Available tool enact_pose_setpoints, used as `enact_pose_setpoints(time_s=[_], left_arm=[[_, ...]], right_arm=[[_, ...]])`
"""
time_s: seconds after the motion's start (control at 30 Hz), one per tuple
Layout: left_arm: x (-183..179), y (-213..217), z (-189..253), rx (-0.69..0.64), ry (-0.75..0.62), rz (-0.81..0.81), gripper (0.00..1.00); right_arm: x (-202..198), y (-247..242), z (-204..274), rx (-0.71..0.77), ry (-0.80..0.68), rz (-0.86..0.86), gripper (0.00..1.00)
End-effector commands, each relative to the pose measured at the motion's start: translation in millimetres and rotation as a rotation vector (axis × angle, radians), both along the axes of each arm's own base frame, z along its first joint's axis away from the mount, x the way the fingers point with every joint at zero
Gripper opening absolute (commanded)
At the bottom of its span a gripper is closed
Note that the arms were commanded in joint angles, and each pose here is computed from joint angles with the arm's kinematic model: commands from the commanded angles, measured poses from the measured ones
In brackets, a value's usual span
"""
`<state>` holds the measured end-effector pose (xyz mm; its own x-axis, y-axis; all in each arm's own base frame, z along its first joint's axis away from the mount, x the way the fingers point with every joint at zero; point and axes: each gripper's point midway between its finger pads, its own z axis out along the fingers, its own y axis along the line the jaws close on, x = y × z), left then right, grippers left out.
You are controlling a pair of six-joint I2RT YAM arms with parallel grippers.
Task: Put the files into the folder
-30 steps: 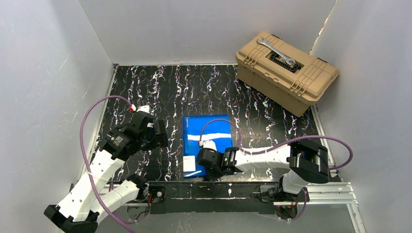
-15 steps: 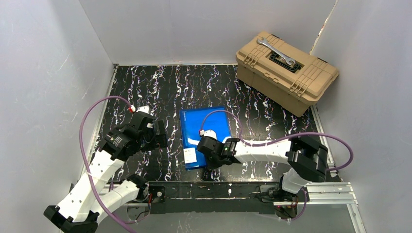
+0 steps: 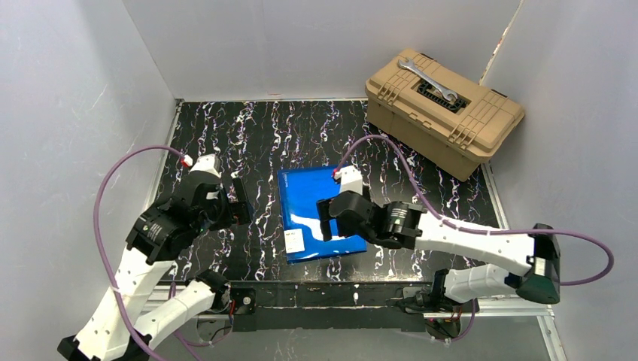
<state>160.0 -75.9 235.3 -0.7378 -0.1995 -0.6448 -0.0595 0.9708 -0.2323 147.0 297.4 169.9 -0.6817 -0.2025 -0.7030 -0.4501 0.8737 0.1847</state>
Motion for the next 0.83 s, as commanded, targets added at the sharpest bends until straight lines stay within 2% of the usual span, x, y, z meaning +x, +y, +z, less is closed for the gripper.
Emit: enact_pose_setpoints(time_s=[0.0, 0.3, 0.43, 0.63, 0.8], left_arm=[[-4.9, 11.2, 22.9, 0.017, -0.066, -0.007, 0.98], [-13.7, 12.6, 56.8, -0.051, -0.221, -0.063, 0.98], [-17.0, 12.2, 66.2, -0.091, -0.278, -0.070, 0.98], [-20.1, 13.8, 67.3, -0.109, -0.305, -0.067, 0.98], [-18.4, 14.6, 63.1, -0.102, -0.299, -0.058, 0.98]], right_arm=[[25.7, -37.6, 38.5, -0.038, -0.170, -0.131, 0.99], [37.0, -92.1, 67.4, -0.051, -0.296, -0.281, 0.99], [35.8, -106.0, 73.4, -0.010, -0.314, -0.310, 0.99], [34.1, -121.3, 85.6, 0.079, -0.346, -0.339, 0.99], [33.0, -122.2, 82.3, 0.037, -0.343, -0.319, 0.99]])
